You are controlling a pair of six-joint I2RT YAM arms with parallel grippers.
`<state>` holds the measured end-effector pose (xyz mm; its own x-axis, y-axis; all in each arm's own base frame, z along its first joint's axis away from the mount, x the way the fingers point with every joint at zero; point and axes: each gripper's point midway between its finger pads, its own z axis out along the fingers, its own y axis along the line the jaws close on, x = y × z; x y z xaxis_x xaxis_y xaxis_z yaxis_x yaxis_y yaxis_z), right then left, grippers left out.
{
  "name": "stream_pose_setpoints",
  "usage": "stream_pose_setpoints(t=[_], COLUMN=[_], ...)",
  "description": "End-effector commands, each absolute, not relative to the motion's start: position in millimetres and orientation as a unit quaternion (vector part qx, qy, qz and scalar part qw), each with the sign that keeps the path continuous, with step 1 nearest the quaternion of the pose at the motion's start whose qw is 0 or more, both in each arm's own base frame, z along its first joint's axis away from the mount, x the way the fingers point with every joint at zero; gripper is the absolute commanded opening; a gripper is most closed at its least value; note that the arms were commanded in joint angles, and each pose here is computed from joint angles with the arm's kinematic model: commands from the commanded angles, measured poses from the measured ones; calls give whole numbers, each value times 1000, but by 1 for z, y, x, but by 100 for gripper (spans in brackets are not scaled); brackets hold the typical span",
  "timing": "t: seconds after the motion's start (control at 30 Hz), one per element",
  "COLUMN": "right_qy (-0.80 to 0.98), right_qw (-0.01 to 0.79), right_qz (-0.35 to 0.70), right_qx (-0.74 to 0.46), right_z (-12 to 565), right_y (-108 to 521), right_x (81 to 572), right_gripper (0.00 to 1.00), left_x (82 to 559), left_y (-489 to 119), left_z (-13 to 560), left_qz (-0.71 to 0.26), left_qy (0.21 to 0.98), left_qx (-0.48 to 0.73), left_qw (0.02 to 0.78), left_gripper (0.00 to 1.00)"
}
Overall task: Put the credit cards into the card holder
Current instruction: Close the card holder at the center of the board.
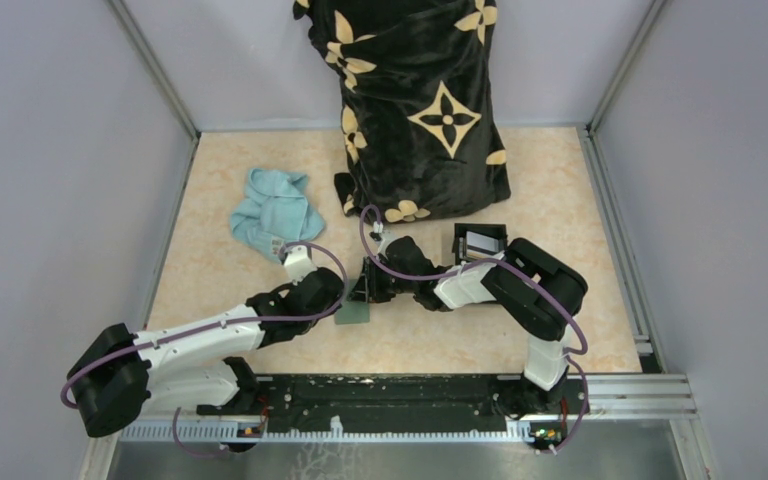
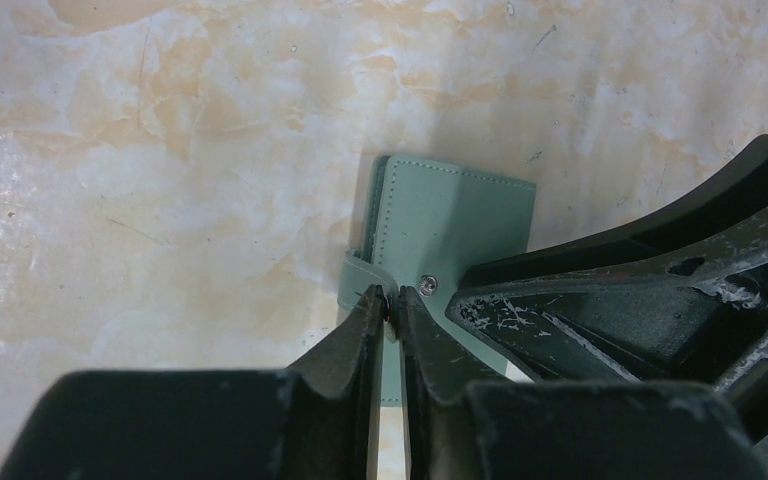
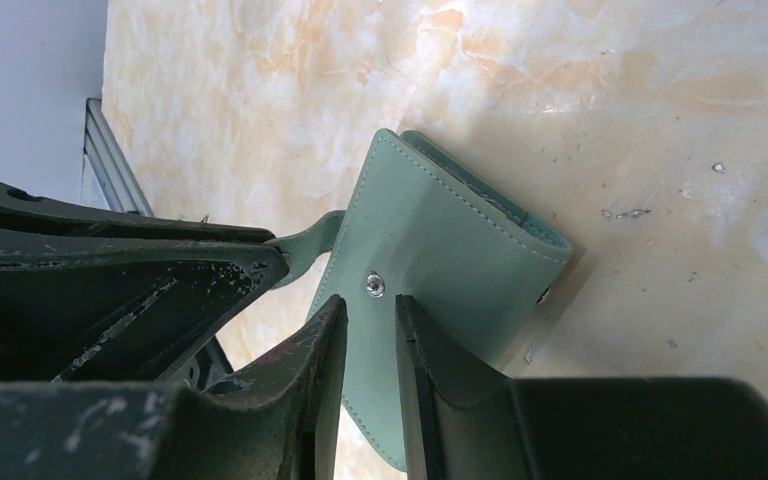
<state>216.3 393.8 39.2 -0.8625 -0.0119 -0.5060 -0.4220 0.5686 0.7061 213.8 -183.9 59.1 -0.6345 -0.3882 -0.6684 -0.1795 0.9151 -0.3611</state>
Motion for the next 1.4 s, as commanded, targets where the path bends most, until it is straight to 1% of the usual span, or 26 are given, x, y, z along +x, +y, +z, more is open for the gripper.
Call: stream_pose_setpoints(t=[0.0,0.67,1.37], right_qy=[871,868,863], right_qw=[234,233,235], right_qz=[415,422,433], right_qx=[-125,-121,-113], right_z=[20,21,21], right_y=[387,387,384], right_x=[218,216,212], right_gripper=[26,26,25], left_x=[218,220,224], left_y=[-195,-203,-216], left_z=[72,72,60], left_qz=[-153,-155,-136], left_qy=[889,891,902], left_qx=[-156,-151,-142], left_qw=[402,399,385], left_gripper=[16,17,17])
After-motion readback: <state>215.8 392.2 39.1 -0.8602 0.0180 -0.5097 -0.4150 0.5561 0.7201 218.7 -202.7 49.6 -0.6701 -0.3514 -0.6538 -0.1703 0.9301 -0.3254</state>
